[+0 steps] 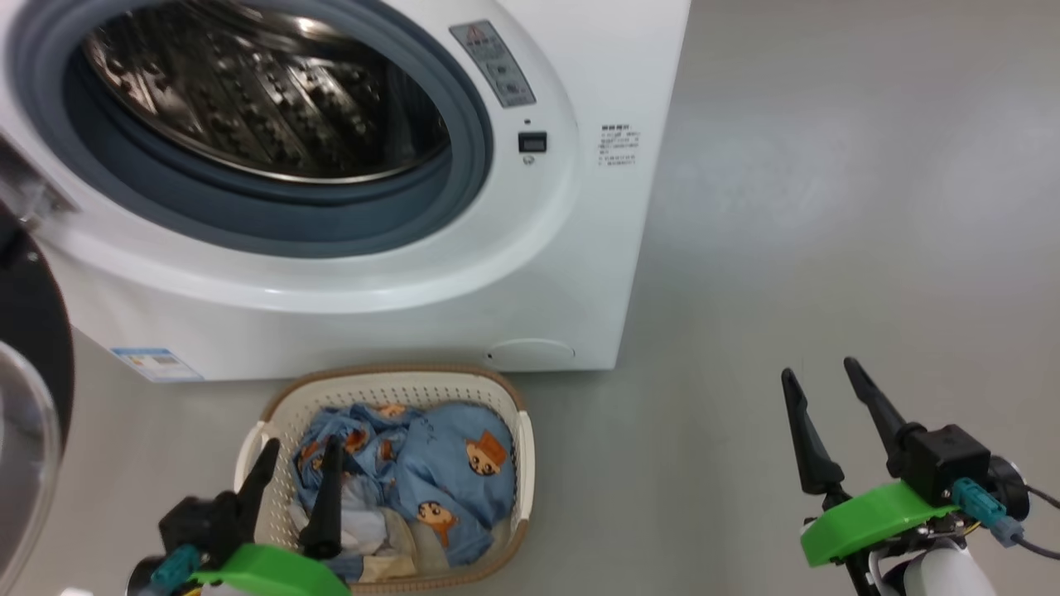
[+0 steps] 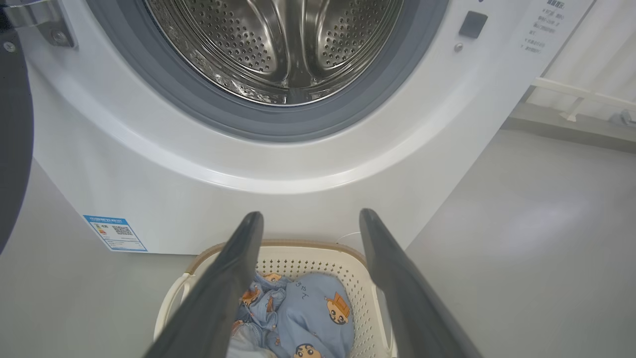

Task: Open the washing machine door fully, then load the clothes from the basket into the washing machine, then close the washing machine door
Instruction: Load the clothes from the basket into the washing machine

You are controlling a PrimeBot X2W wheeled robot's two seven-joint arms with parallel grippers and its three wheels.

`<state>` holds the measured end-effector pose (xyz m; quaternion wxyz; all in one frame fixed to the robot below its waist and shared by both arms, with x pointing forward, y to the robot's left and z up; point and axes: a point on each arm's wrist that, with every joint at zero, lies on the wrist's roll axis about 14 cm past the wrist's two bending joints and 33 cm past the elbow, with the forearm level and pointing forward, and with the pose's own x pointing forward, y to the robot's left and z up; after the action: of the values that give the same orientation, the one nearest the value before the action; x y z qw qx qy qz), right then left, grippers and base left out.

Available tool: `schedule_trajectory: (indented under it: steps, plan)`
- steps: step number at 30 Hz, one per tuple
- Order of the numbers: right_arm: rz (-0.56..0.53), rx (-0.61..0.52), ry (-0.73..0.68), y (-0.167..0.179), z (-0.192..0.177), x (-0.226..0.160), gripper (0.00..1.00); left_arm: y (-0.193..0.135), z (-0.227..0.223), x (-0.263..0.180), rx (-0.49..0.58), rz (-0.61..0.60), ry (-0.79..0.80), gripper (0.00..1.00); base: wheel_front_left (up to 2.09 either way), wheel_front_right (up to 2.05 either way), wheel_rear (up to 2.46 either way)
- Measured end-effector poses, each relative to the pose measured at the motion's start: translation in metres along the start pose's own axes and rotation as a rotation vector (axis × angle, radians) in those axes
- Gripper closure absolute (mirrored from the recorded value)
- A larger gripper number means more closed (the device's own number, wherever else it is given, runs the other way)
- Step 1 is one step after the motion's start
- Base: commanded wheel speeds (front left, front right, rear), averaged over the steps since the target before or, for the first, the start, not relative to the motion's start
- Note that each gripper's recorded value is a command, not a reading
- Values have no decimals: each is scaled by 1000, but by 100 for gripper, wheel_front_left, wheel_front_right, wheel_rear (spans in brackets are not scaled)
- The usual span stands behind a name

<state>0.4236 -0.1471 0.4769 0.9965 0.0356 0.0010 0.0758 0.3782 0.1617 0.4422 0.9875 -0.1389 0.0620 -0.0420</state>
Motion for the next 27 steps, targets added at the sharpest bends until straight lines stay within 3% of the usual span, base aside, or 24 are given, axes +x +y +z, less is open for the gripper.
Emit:
schedule_trajectory:
  steps: [12,27]
  plan:
    - [-49,-32,50,-24,-29,28,0,2,-88,49,-28,-39,292,0,0,0,0]
    - [-155,-51,140,-70,-73,32,0,14,-200,90,53,-115,664,0,0,0,0]
